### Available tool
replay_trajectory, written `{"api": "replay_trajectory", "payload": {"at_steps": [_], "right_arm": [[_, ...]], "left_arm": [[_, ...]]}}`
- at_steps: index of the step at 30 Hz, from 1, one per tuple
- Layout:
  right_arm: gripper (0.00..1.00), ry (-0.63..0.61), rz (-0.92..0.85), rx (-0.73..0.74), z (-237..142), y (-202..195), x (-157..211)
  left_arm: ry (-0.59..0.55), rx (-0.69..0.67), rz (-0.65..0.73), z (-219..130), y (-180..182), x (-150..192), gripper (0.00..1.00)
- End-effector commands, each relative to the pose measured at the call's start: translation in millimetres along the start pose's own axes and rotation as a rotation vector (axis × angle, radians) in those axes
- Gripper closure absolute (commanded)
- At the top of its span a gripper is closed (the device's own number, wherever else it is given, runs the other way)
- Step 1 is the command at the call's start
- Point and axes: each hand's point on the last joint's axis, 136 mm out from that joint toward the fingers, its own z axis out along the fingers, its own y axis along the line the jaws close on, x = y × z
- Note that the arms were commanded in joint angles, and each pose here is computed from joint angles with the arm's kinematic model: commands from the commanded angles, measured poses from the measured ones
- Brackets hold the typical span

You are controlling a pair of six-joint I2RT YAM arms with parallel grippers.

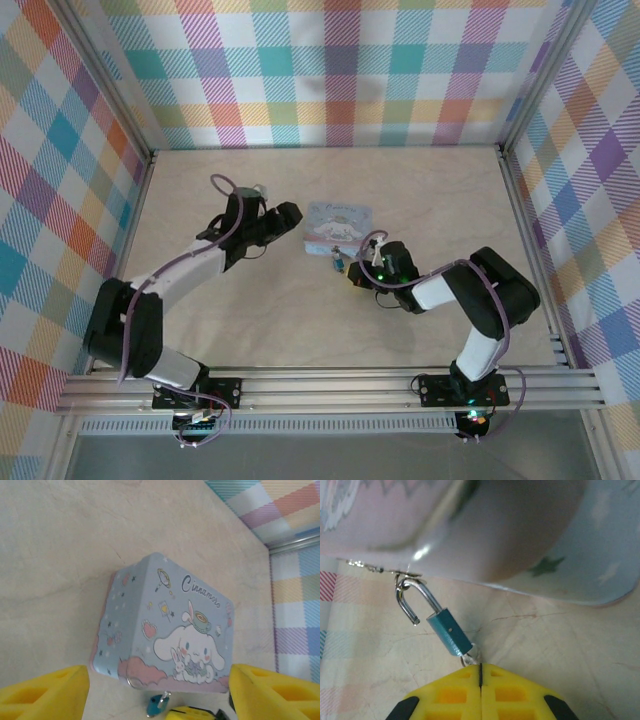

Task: Unlock a padlock with a key

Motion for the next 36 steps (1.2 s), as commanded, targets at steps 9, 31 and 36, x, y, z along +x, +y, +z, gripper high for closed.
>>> {"api": "replay_trajectory", "payload": {"at_steps": [9, 31, 36], "right_arm": [[0.64, -0.045, -0.162, 0.044, -26, 10, -18], [0.60, 0.001, -0.294, -0.008, 6, 8, -72], [0.54, -0.016, -0.298, -0.004, -4, 6, -68]], "left_arm": [[0.188, -0.007, 0.139, 52, 2, 13, 0.25], [0.343, -0.192, 0.157, 53, 66, 98, 0.33], [0.330, -0.181, 0.105, 41, 68, 108, 0.33]]}}
